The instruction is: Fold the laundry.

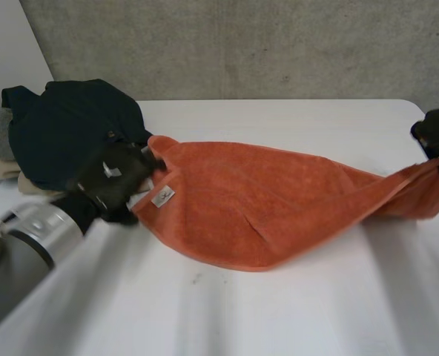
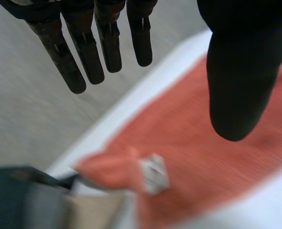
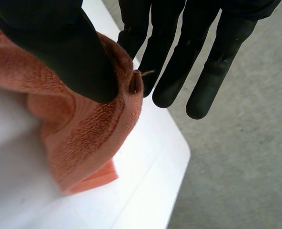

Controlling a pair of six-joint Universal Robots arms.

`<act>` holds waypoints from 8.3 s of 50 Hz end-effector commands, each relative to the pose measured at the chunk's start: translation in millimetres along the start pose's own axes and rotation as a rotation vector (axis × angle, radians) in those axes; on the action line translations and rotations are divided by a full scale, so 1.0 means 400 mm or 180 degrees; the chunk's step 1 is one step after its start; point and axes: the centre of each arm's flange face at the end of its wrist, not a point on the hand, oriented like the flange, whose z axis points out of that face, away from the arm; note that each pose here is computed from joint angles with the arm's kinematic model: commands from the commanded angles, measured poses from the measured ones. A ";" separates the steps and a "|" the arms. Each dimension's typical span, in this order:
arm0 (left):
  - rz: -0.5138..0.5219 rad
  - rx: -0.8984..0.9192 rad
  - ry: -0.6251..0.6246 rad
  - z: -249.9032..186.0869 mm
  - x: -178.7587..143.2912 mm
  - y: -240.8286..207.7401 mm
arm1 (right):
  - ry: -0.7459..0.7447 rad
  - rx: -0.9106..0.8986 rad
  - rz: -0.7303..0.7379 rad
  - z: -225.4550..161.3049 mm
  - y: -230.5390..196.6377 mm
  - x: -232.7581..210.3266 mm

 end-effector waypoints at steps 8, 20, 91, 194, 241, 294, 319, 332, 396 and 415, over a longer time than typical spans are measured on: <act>-0.0109 -0.0305 0.0454 0.086 0.077 0.144 | 0.0212 -0.0176 0.0476 0.158 0.136 -0.038; -0.0096 -0.0342 0.0535 0.138 0.093 0.177 | 0.0335 -0.0142 0.0637 0.216 0.180 -0.038; 0.1069 0.2385 -0.1726 0.311 -0.288 -0.436 | 0.2202 0.1947 0.0472 0.265 -0.198 0.258; 0.0714 -0.0305 -0.0369 0.141 -0.169 0.212 | 0.0101 -0.0075 0.0568 0.257 0.240 -0.143; 0.1054 -0.0316 -0.0602 0.233 -0.104 0.085 | 0.0162 -0.0752 -0.0217 0.269 0.289 -0.029; 0.1125 -0.0098 -0.0925 0.254 -0.033 0.019 | -0.0196 -0.0653 0.0450 0.232 0.390 -0.143; 0.0906 -0.0023 -0.1077 0.155 -0.062 -0.034 | 0.0967 0.0541 -0.1442 0.301 0.162 -0.020; 0.0817 -0.0071 -0.1046 0.117 -0.047 -0.028 | -0.0666 0.2917 -0.1738 0.137 -0.128 -0.585; 0.0484 0.0330 -0.0897 0.128 0.028 -0.084 | -0.2007 0.2039 -0.0244 0.026 -0.083 -0.676; -0.0409 0.0735 -0.0311 0.203 0.173 -0.172 | -0.1121 0.0913 0.2171 0.141 -0.096 -0.350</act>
